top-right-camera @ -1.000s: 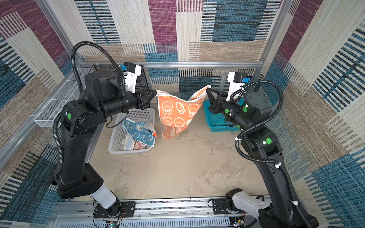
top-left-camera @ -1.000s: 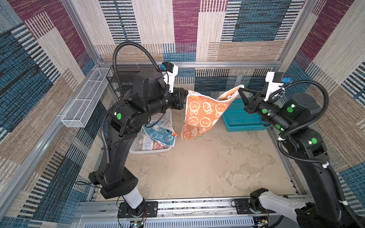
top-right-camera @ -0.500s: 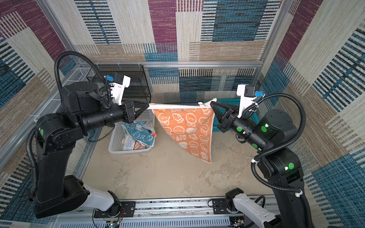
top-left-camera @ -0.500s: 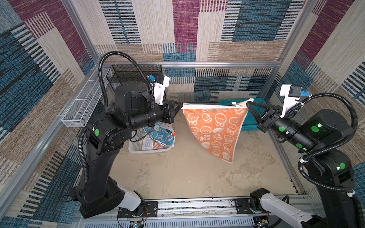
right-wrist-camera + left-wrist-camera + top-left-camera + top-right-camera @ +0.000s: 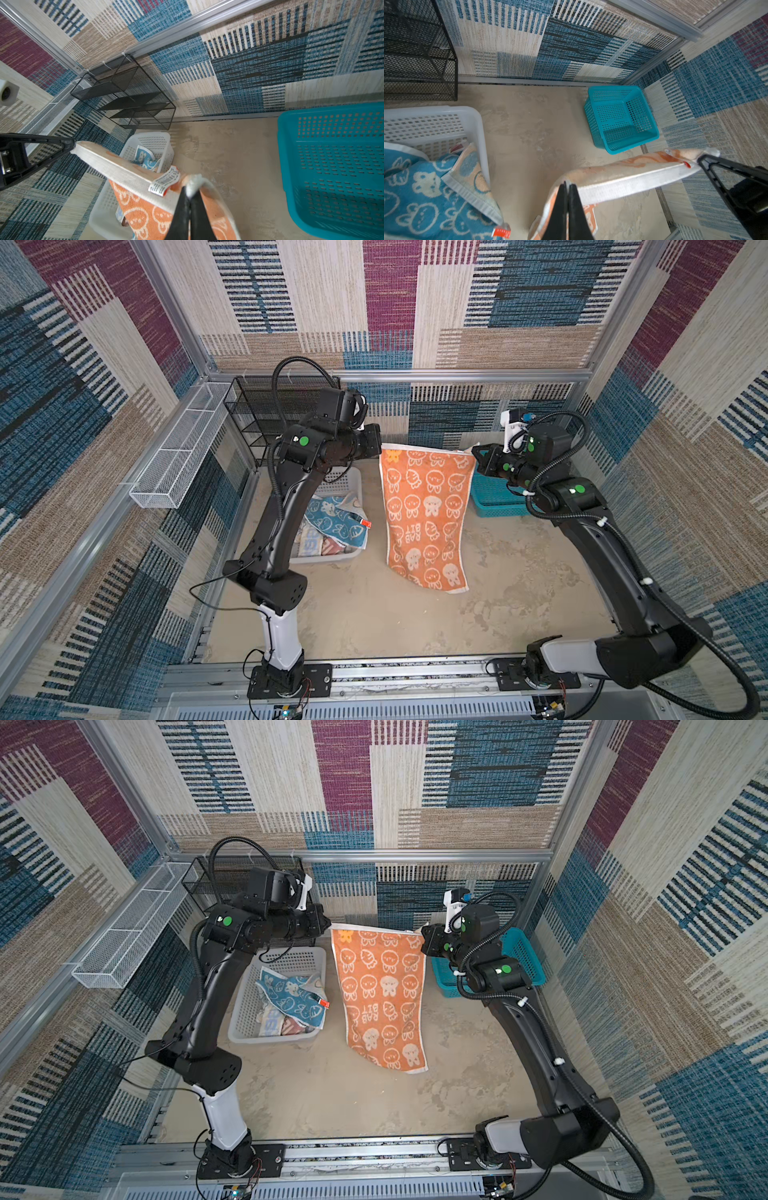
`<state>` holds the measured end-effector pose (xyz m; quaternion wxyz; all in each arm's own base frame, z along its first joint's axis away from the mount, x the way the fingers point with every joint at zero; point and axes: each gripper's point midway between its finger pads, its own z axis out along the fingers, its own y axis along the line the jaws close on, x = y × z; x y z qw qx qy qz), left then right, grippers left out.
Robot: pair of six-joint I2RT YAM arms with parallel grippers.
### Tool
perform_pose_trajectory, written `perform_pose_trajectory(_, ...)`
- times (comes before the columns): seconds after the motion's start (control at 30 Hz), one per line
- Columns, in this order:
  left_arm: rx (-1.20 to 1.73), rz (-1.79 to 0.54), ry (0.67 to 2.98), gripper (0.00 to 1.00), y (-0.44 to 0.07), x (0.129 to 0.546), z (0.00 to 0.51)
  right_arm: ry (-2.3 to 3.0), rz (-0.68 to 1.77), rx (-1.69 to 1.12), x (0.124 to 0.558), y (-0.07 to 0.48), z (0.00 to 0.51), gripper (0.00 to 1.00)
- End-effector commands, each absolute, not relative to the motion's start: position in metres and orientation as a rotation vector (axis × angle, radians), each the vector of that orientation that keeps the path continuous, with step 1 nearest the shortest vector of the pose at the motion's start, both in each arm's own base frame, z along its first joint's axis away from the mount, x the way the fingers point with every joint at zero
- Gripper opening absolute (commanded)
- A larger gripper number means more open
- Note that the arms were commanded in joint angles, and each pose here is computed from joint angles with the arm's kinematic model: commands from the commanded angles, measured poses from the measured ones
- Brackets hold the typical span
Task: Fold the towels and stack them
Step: 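Lift the bunny towel high with both grippers, holding its two corners apart, then lower the hanging towel onto the table with both grippers, laying it flat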
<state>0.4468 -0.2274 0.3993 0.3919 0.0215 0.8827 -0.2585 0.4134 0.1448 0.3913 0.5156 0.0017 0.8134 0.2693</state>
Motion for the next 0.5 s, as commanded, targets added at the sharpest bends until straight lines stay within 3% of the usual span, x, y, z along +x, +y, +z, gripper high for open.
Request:
perform_pose_trajectory(0.0, 0.043, -0.637, 2.264, 0.0, -0.22, 0.486, 0.372, 1.916, 0.628, 0.017, 0.449, 0.141, 0.389, 0.0)
perform_pose_trajectory(0.3, 0.007, -0.673, 2.183, 0.0, -0.219, 0.567, 0.33, 2.028, 0.579, 0.039, 0.541, 0.141, 0.316, 0.0)
perform_pose_trajectory(0.47, 0.011, -0.711, 2.102, 0.0, -0.223, 0.592, 0.328, 2.047, 0.578, 0.025, 0.575, 0.144, 0.301, 0.0)
